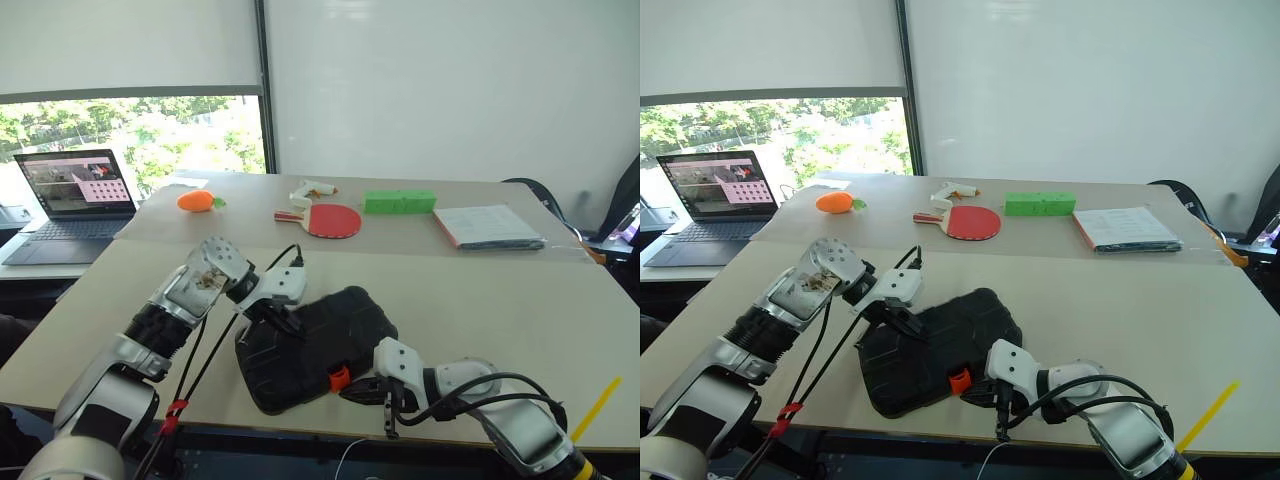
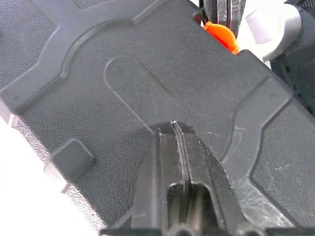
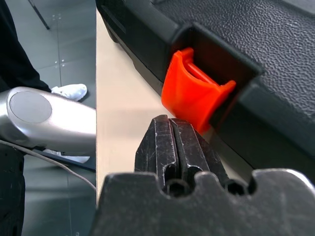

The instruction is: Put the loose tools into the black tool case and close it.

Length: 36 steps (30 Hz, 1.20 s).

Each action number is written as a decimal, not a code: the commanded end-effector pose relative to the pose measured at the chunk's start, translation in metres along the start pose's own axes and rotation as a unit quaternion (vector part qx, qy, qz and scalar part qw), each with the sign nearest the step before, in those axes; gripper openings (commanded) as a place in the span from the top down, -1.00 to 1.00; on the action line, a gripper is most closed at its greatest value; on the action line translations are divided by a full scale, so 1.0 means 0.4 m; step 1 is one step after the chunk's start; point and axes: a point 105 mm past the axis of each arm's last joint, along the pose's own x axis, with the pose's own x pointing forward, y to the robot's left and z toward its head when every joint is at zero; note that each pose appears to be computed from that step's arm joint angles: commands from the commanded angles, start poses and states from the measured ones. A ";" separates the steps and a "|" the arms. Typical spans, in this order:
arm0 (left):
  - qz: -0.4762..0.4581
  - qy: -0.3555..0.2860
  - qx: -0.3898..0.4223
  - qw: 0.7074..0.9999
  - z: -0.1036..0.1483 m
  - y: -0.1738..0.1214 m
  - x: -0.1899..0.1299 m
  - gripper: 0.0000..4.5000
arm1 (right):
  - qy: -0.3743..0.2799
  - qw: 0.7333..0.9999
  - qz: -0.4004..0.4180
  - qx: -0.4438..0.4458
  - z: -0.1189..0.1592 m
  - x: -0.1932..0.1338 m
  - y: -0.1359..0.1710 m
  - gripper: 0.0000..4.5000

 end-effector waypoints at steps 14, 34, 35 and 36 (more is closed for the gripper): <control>-0.023 0.083 -0.022 0.996 -0.095 -0.012 0.074 0.98 | -0.047 0.995 -0.084 -0.032 0.054 0.000 -0.066 1.00; 0.078 -0.029 -0.099 0.992 -0.091 -0.011 -0.093 0.11 | -0.021 0.997 -0.074 -0.001 0.068 -0.240 -0.027 -0.21; 0.093 -0.046 -0.114 0.988 -0.093 -0.026 -0.130 -0.11 | -0.022 0.996 -0.083 0.008 0.075 -0.282 -0.037 -0.43; 0.105 -0.058 -0.125 0.985 -0.094 -0.039 -0.158 -0.25 | -0.024 0.996 -0.090 0.015 0.083 -0.314 -0.045 -0.56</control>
